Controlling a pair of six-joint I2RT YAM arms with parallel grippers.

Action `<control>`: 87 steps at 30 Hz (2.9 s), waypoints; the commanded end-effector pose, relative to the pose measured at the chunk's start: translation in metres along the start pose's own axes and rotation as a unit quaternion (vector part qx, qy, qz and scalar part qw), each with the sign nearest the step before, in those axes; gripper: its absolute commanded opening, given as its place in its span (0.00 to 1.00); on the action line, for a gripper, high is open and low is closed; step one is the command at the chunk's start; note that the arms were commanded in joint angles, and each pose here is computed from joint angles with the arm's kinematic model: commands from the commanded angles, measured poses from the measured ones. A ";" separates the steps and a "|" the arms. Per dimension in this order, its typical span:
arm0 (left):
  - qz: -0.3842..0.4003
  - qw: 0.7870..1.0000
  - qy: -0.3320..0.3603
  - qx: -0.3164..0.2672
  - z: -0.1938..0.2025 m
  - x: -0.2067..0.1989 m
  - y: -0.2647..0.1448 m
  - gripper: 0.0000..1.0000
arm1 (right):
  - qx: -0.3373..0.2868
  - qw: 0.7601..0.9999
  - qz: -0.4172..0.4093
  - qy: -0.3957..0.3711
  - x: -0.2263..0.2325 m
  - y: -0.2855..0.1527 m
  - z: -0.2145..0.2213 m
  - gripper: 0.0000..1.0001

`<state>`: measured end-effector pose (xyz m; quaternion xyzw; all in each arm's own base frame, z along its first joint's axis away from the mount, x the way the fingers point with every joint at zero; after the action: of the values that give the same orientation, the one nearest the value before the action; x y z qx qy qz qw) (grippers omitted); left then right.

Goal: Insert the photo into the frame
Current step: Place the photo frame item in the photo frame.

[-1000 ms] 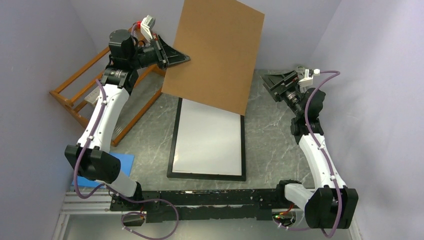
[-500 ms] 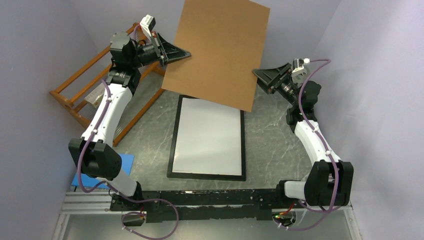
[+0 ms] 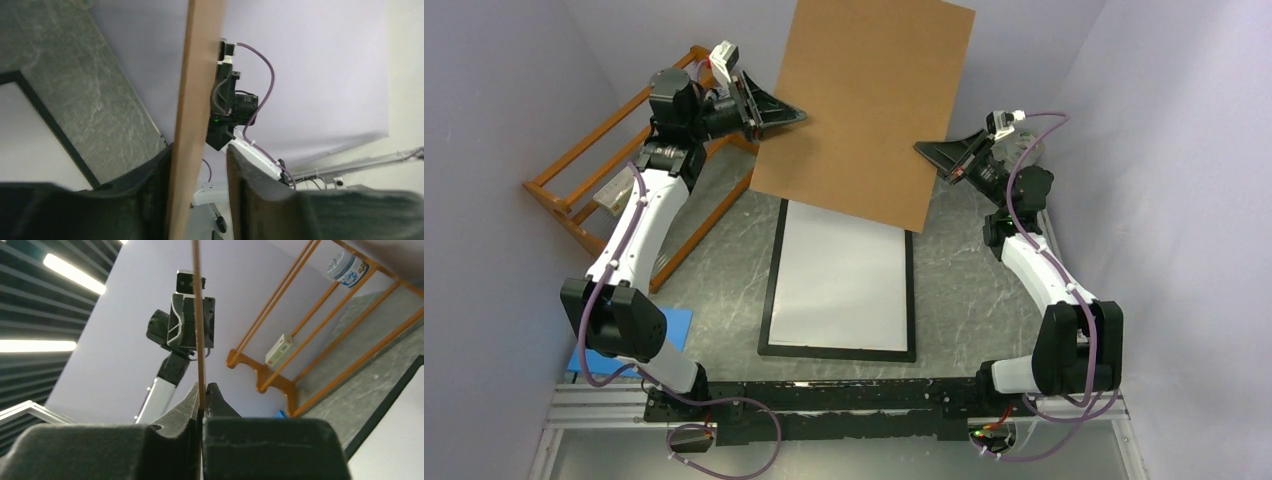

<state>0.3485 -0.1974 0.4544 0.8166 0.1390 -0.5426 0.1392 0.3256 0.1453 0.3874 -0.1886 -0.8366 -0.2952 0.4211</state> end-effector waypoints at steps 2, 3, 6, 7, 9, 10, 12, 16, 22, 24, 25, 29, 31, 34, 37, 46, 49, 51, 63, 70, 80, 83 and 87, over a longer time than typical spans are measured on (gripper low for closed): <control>-0.099 0.989 0.107 -0.031 0.014 -0.001 -0.025 0.67 | 0.002 0.999 0.001 -0.043 0.005 -0.005 0.006 0.00; -0.147 0.982 0.107 -0.044 0.016 0.014 -0.032 0.80 | 0.008 0.999 0.013 -0.045 0.002 -0.007 0.009 0.00; -0.248 0.957 0.133 -0.067 0.021 0.051 -0.054 0.94 | 0.030 0.996 0.053 -0.059 -0.012 -0.016 0.021 0.00; -0.279 0.948 0.137 -0.072 0.023 0.065 -0.062 0.94 | 0.041 0.995 0.070 -0.057 -0.019 -0.019 0.026 0.00; -0.340 0.928 0.132 -0.078 0.027 0.093 -0.079 0.94 | 0.066 0.992 0.100 -0.047 -0.034 -0.028 0.039 0.00; -0.379 0.914 0.121 -0.083 0.029 0.110 -0.088 0.94 | 0.080 0.990 0.114 -0.037 -0.043 -0.033 0.048 0.00; -0.439 0.889 0.095 -0.082 0.035 0.143 -0.105 0.91 | 0.098 0.985 0.144 -0.016 -0.059 -0.043 0.066 0.00; -0.526 0.848 0.024 -0.065 0.058 0.207 -0.127 0.81 | 0.134 0.975 0.176 0.019 -0.079 -0.058 0.104 0.00; -0.535 0.842 -0.068 -0.018 0.103 0.276 -0.131 0.70 | 0.157 0.962 0.199 0.099 -0.095 -0.071 0.146 0.00; -0.522 0.849 -0.084 -0.003 0.113 0.289 -0.129 0.69 | 0.162 0.959 0.209 0.104 -0.100 -0.075 0.155 0.00; -0.522 0.848 -0.091 0.002 0.118 0.295 -0.129 0.67 | 0.160 0.957 0.218 0.107 -0.105 -0.078 0.158 0.00; -0.532 0.837 -0.122 0.023 0.132 0.320 -0.134 0.57 | 0.151 0.955 0.227 0.115 -0.114 -0.086 0.167 0.00; -0.528 0.839 -0.130 0.032 0.136 0.327 -0.135 0.53 | 0.153 0.953 0.237 0.107 -0.120 -0.088 0.170 0.00; -0.517 0.844 -0.136 0.039 0.140 0.332 -0.134 0.52 | 0.153 0.953 0.244 0.093 -0.124 -0.090 0.173 0.00; -0.508 0.847 -0.148 0.046 0.143 0.336 -0.133 0.54 | 0.149 0.954 0.248 0.075 -0.125 -0.092 0.175 0.00; -0.481 0.856 -0.178 0.067 0.149 0.341 -0.126 0.43 | 0.127 0.966 0.222 0.031 -0.120 -0.092 0.173 0.00; -0.483 0.853 -0.186 0.076 0.152 0.345 -0.128 0.41 | 0.125 0.968 0.215 0.012 -0.117 -0.090 0.172 0.00; -0.483 0.851 -0.191 0.079 0.154 0.347 -0.128 0.40 | 0.125 0.970 0.206 0.004 -0.115 -0.090 0.172 0.00; -0.477 0.851 -0.204 0.081 0.155 0.350 -0.126 0.35 | 0.119 0.968 0.219 -0.008 -0.118 -0.098 0.175 0.00; -0.473 0.853 -0.207 0.080 0.155 0.349 -0.127 0.33 | 0.107 0.959 0.261 0.008 -0.133 -0.107 0.179 0.00; -0.466 0.855 -0.212 0.083 0.157 0.349 -0.125 0.34 | 0.110 0.958 0.264 0.018 -0.143 -0.106 0.182 0.00; -0.463 0.856 -0.214 0.084 0.157 0.349 -0.125 0.34 | 0.110 0.959 0.261 0.019 -0.145 -0.102 0.181 0.00; -0.458 0.858 -0.218 0.087 0.158 0.348 -0.124 0.35 | 0.107 0.960 0.257 0.016 -0.147 -0.098 0.178 0.00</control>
<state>0.2952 -0.1121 0.0629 0.5223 0.4328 -0.7131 -0.1772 0.2333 0.1753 0.1323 -0.3483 -0.7431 -0.0588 0.5683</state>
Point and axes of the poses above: each gripper's point midway between its finger pads, its own y axis out along the fingers, its own x axis along the line the jaws close on, z = x × y, the point moved 4 cm from there along -y, back along the fingers, and after that the axes turned 5 degrees about -y, right-handed, at the moved point
